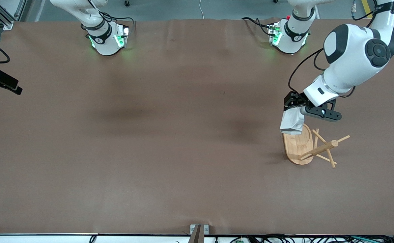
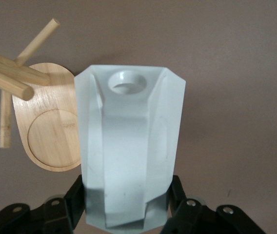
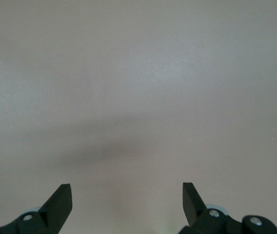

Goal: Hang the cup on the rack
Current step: 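Lower the cup with the left gripper, aligning its handle hole with a peg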

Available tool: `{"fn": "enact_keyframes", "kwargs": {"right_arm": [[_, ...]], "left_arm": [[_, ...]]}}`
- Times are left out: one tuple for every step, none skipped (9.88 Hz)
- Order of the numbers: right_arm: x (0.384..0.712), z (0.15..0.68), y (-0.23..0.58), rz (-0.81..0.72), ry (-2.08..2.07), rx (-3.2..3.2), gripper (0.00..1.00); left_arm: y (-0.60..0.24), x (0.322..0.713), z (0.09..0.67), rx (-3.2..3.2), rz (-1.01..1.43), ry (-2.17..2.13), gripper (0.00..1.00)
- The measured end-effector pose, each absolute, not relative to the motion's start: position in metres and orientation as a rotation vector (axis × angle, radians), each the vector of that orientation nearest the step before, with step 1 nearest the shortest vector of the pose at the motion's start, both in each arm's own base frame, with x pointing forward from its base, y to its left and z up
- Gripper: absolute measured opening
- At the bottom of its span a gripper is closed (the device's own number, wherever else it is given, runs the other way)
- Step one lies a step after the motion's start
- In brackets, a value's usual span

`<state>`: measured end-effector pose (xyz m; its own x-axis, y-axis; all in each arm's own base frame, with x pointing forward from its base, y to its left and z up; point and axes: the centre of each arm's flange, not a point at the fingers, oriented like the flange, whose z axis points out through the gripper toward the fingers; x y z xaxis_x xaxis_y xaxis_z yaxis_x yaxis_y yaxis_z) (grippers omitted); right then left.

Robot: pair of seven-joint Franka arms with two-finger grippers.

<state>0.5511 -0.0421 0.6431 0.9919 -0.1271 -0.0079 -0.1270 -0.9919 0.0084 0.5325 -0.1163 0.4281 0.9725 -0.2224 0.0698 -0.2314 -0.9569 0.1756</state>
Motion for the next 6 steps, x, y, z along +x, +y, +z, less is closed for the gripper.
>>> {"fn": "enact_keyframes", "kwargs": {"right_arm": [[0.551,0.643,-0.043,-0.013,-0.200,3.127,1.00],[0.551,0.643,-0.043,-0.013,-0.201,3.127,1.00],[0.551,0.643,-0.043,-0.014,-0.203,3.127,1.00],[0.551,0.643,-0.044,-0.014,-0.204,3.127,1.00],[0.551,0.643,-0.044,-0.014,-0.204,3.127,1.00],[0.551,0.643,-0.044,-0.014,-0.204,3.127,1.00]], "left_arm": [[-0.106,0.534,0.425,2.937,0.080,-0.362,0.70],[-0.102,0.533,0.420,2.937,0.084,-0.369,0.70],[-0.102,0.533,0.415,2.937,0.098,-0.376,0.70],[-0.102,0.532,0.410,2.937,0.107,-0.391,0.70],[-0.101,0.532,0.407,2.935,0.107,-0.404,0.70],[-0.100,0.533,0.406,2.933,0.110,-0.415,0.70]]}}
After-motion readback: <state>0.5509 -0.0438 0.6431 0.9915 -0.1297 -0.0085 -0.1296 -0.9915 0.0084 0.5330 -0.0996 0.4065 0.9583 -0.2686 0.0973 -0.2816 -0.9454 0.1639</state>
